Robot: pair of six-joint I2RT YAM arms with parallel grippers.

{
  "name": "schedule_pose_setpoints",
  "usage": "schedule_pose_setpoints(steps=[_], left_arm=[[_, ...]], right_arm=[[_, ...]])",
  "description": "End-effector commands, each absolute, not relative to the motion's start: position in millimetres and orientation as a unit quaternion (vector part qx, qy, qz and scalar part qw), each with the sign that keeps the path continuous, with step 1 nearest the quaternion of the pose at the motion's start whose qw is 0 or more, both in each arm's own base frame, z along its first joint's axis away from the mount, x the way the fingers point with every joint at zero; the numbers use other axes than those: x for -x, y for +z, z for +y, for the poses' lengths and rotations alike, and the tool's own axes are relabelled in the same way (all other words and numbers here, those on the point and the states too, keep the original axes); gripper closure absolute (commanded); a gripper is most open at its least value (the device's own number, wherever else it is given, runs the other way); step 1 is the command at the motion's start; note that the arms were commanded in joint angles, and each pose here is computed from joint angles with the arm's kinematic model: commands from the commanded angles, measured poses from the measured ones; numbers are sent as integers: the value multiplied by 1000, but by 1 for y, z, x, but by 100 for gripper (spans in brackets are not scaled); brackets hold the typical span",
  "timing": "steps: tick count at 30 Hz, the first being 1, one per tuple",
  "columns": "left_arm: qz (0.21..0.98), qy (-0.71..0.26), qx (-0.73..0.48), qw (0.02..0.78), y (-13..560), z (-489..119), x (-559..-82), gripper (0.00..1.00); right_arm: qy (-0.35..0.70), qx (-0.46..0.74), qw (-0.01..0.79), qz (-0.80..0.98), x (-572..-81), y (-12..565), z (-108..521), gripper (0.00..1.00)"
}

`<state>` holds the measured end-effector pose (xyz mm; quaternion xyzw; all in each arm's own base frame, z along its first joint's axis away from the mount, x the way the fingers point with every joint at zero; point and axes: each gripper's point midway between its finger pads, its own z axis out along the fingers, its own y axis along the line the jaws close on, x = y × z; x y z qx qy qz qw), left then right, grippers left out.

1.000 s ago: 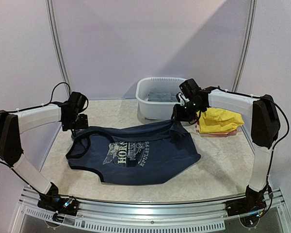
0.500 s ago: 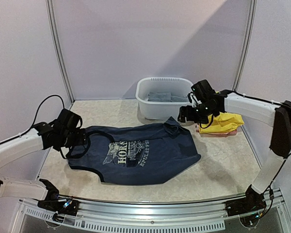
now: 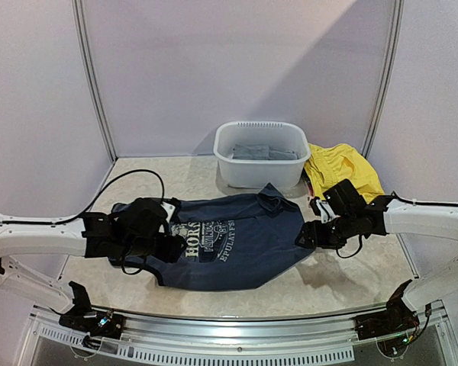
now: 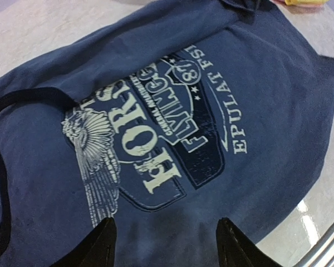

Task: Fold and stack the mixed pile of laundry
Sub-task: Adjust the flattened tank top at the center of the board.

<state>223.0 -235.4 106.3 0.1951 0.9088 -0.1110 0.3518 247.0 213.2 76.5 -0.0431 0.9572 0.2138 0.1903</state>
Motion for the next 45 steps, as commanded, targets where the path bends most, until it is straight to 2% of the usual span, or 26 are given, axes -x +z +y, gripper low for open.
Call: schedule_pose_setpoints(steps=[1,9,14,20,27,35,39,45], left_arm=[[902,-104,-237,347,103,-263,-219,38],[924,-99,-236,284,70,-252,-199,37],[951,14,-114,286,64,-187,-209,35],[958,-7,-14,288,53,-144,-204,39],[968,-13,-14,250,45,-137,-191,38],[976,-79,-78,187,38,-180,-179,41],[959,-94,-156,217,59,-209,-178,42],[916,-109,-263,282,92,-265,-185,41]], right_arm=[[246,26,192,950,-236,70,214,26],[263,17,181,948,-232,41,218,29],[255,26,177,950,-235,30,219,34],[255,46,187,947,-240,28,224,40],[264,73,185,944,-243,22,232,53],[258,89,179,945,-248,16,238,65],[252,88,182,946,-252,21,238,63],[235,56,203,949,-252,36,224,47]])
